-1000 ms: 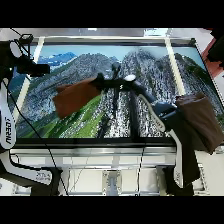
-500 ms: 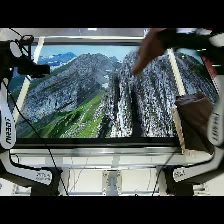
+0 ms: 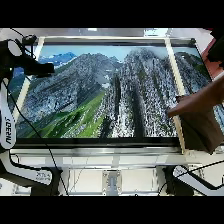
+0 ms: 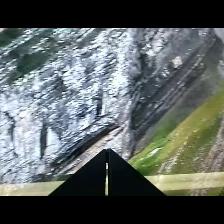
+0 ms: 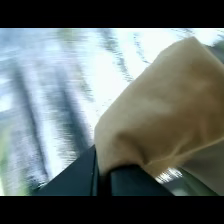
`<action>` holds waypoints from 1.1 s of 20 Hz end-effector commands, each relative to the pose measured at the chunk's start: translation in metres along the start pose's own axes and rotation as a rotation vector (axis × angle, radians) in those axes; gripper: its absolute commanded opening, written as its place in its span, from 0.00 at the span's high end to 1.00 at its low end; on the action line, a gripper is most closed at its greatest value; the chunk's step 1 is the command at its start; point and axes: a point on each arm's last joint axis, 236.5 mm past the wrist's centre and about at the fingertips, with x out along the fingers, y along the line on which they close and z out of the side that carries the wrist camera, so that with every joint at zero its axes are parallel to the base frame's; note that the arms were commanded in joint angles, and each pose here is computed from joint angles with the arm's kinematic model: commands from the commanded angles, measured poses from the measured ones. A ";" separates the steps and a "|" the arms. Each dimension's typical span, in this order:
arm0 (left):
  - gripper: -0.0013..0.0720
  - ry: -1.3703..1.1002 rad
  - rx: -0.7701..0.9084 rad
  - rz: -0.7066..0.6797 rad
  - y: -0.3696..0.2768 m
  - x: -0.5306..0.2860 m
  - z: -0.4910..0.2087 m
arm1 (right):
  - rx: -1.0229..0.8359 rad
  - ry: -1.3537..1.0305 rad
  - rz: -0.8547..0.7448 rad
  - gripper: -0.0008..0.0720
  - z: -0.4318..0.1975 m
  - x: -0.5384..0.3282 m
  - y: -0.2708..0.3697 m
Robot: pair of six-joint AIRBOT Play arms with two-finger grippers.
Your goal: Fold the shirts.
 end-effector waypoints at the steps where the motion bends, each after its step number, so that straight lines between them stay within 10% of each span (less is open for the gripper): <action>1: 0.97 -0.001 0.018 -0.109 -0.028 -0.001 0.000 | 0.116 0.059 -0.173 0.95 -0.026 -0.004 -0.053; 12: 0.97 -0.006 0.025 -0.136 -0.037 -0.002 0.001 | 0.216 0.610 -0.725 0.94 -0.168 0.063 -0.206; 13: 0.97 -0.009 0.023 -0.144 -0.039 -0.002 0.002 | 0.184 0.637 -0.757 0.87 -0.172 0.059 -0.215; 15: 0.97 -0.015 0.018 -0.164 -0.043 -0.003 0.003 | 0.151 0.629 -0.768 0.21 -0.166 0.054 -0.219; 16: 0.97 -0.016 0.015 -0.179 -0.047 -0.003 0.004 | 0.151 0.603 -0.765 0.15 -0.158 0.051 -0.217; 19: 0.97 -0.022 0.000 -0.242 -0.061 -0.006 0.005 | 0.126 0.423 -0.633 0.16 -0.112 0.052 -0.185; 22: 0.97 -0.056 -0.039 -0.393 -0.095 -0.018 0.015 | 0.082 0.085 0.008 0.16 -0.029 0.080 -0.037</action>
